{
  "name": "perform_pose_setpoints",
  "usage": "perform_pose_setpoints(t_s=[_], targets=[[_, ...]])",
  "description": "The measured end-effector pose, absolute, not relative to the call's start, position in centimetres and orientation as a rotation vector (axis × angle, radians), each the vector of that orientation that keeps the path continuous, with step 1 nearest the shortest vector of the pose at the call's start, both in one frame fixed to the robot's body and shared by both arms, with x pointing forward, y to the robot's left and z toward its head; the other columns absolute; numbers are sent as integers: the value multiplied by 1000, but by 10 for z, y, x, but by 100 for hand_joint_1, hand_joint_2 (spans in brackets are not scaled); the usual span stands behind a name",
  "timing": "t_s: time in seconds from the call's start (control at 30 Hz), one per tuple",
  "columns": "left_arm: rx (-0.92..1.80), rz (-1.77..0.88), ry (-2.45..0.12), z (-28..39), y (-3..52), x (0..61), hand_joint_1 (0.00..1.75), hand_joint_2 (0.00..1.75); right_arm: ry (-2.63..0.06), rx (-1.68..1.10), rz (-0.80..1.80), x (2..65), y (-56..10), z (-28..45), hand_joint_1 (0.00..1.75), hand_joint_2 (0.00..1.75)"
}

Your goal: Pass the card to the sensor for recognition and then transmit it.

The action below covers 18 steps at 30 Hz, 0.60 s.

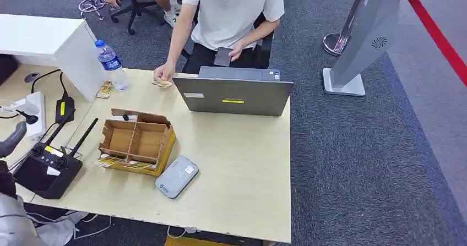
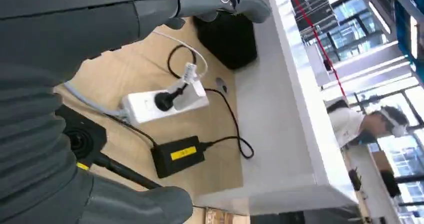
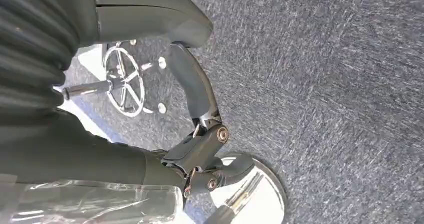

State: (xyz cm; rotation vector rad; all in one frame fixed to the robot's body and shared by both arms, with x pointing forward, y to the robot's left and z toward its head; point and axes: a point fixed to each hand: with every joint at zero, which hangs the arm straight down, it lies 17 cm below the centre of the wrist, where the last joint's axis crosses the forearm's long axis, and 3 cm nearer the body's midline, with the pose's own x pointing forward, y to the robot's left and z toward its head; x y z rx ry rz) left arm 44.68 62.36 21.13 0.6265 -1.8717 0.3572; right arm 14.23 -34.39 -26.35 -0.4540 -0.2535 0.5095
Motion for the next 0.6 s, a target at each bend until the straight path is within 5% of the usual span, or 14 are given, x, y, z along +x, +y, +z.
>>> perform_pose_setpoints(t_s=[0.33, 0.37, 0.6], targets=[[721, 29, -1821, 252, 549, 524, 0, 175, -245, -438, 516, 142, -336, -264, 0, 175], [734, -8, -1817, 257, 539, 532, 0, 175, -243, -436, 515, 142, -336, -264, 0, 0], [846, -235, -1803, 294, 480, 574, 0, 175, -234, -413, 495, 141, -329, -266, 0, 0]])
